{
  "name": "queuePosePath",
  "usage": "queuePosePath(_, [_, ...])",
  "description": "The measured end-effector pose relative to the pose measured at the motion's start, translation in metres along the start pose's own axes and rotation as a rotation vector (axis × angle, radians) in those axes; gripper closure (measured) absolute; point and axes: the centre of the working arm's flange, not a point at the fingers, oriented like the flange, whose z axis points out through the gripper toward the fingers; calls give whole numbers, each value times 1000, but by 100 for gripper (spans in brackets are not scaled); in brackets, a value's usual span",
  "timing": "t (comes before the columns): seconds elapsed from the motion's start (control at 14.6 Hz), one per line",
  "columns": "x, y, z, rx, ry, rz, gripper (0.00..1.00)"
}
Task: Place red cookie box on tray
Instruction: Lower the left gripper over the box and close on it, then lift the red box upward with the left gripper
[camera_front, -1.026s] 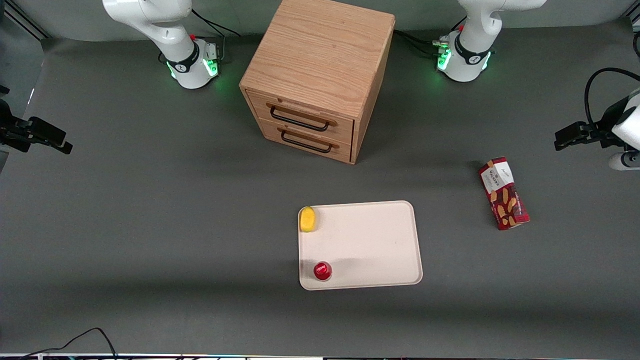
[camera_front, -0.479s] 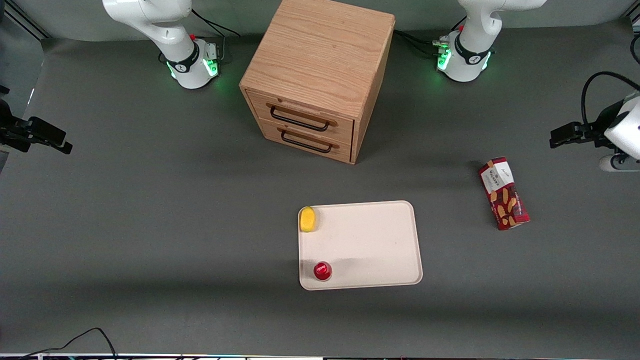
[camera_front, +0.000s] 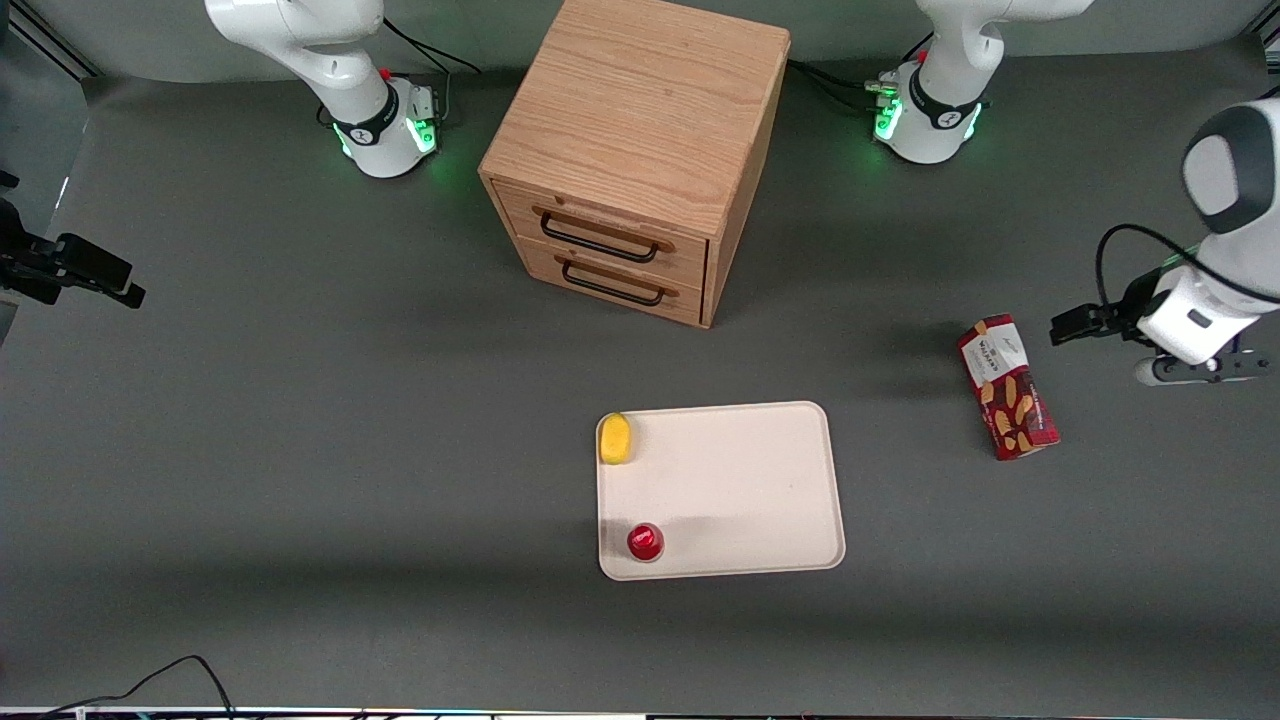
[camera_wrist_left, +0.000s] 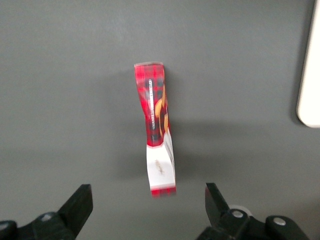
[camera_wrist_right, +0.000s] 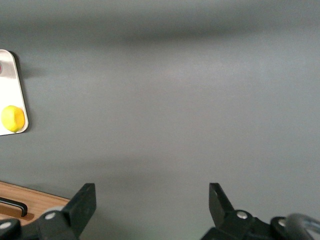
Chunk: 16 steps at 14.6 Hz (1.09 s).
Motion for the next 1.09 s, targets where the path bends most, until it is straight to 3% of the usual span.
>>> queuePosePath(0.21, [-17,-4,63,-1,78,-24,0])
queuePosePath(0.48, [-12,-5,118,20,132,-39,0])
queuePosePath(0.62, [-9,-2,138,26,152,-40,5])
queuePosePath(0.75, [-6,5,153,24,174,-40,22])
queuePosePath(0.89, [-5,12,163,22,174,-36,47])
queuePosePath(1.09, [-3,12,161,21,183,-36,76])
